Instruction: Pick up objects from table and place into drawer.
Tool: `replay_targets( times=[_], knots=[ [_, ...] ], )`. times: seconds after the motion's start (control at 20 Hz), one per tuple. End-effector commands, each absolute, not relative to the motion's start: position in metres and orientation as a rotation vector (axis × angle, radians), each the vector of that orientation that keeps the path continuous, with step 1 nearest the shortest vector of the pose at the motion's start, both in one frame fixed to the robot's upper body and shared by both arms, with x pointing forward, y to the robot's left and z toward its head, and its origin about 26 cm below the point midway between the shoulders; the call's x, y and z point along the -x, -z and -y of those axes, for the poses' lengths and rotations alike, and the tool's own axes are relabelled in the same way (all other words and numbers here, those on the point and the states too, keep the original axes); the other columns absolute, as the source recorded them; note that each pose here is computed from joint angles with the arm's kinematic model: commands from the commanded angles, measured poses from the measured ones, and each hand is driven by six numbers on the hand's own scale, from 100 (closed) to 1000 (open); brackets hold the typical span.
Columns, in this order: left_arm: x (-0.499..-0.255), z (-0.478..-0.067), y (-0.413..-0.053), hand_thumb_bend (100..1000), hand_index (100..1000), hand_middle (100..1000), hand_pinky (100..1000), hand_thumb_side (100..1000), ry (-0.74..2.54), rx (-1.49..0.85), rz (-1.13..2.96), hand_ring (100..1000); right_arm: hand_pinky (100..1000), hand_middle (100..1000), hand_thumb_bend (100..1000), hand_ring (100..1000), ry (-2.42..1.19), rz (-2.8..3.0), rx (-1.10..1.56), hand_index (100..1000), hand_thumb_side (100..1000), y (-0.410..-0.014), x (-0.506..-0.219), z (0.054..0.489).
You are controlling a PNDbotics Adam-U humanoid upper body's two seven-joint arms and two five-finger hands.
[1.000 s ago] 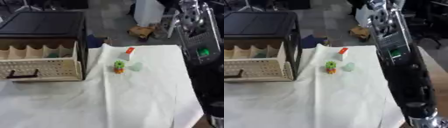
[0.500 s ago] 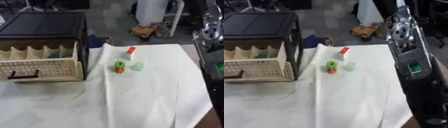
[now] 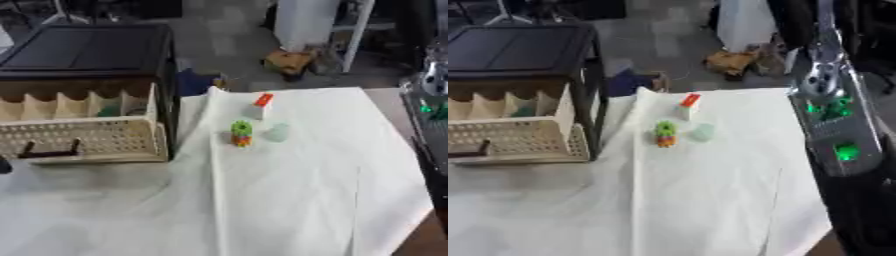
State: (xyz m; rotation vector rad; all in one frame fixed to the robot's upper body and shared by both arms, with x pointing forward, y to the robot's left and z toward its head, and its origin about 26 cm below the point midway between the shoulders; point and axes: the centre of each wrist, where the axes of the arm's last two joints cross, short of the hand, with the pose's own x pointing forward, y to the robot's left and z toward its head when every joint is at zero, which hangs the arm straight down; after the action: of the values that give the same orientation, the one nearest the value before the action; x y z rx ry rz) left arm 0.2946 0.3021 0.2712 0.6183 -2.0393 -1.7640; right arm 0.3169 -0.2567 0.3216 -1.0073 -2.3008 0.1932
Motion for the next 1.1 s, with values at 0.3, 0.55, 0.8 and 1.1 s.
replay_targets(
  times=[0.3,0.55,0.8,1.1],
  knots=[
    [-0.289,-0.306,-0.272,100,694,473,353,1000,1.95,-0.569,1.807,497,553,558,100,596,-0.176,2.325,1.041,756,994,-0.331,-0.309,0.263],
    [-0.29,-0.3,-0.267,100,759,499,375,1000,2.007,-0.486,1.731,519,554,558,100,596,-0.169,2.336,1.032,754,998,-0.331,-0.307,0.262],
    [-0.291,-0.293,-0.263,100,815,528,422,1000,2.037,-0.416,1.672,561,572,557,100,602,-0.132,2.361,1.011,752,988,-0.33,-0.304,0.261],
    [-0.292,-0.285,-0.257,100,878,611,470,1000,2.07,-0.375,1.603,619,591,556,100,606,-0.076,2.383,0.975,752,964,-0.325,-0.304,0.264]
  ],
)
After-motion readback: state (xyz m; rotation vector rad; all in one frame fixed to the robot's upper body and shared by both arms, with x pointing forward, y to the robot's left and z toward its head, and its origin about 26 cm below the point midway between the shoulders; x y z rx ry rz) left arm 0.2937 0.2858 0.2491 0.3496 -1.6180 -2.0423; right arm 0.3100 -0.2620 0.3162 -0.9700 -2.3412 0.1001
